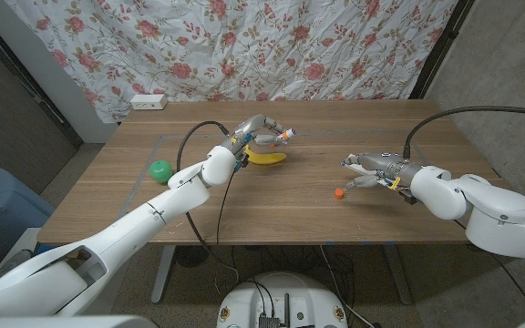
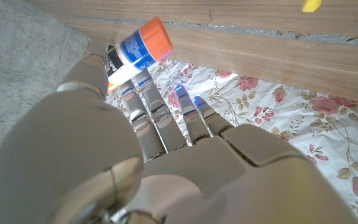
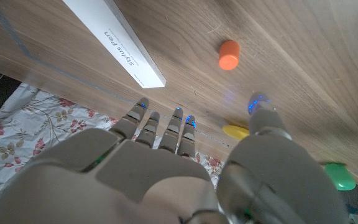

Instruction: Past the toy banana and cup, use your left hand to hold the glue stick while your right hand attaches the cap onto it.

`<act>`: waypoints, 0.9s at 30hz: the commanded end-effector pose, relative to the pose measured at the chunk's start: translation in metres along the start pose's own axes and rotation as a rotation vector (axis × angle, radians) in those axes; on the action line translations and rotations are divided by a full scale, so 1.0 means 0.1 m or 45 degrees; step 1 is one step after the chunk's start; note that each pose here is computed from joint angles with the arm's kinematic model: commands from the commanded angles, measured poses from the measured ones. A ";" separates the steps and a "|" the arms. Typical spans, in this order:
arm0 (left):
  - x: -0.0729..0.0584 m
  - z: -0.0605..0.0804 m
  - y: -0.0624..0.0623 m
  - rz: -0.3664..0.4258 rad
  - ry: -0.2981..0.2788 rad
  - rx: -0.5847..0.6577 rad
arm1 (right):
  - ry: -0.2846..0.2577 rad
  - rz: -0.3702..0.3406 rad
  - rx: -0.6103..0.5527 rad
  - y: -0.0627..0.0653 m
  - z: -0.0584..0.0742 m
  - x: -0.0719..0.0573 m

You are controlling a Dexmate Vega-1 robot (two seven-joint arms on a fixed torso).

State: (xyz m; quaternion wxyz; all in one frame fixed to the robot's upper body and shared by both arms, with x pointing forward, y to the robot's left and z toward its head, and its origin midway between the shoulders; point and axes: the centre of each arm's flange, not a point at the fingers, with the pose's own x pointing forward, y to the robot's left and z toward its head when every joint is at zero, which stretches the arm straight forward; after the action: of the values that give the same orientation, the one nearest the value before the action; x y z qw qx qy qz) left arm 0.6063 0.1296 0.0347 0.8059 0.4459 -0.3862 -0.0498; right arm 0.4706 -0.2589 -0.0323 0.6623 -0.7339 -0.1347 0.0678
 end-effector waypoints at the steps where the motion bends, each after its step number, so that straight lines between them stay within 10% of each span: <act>1: 0.04 0.01 -0.03 0.021 -0.004 -0.055 | -0.006 0.054 -0.066 0.07 0.03 0.09; 27: 0.00 -0.07 -0.11 -0.011 0.029 -0.135 | 0.016 0.086 -0.170 0.26 0.16 0.25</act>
State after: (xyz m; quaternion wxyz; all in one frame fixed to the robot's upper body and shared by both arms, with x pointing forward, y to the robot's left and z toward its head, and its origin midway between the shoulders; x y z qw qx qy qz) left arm 0.6125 0.1267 0.0318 0.8276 0.4080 -0.3804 -0.0624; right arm 0.4881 -0.2438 -0.0488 0.6281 -0.7652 -0.1165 0.0798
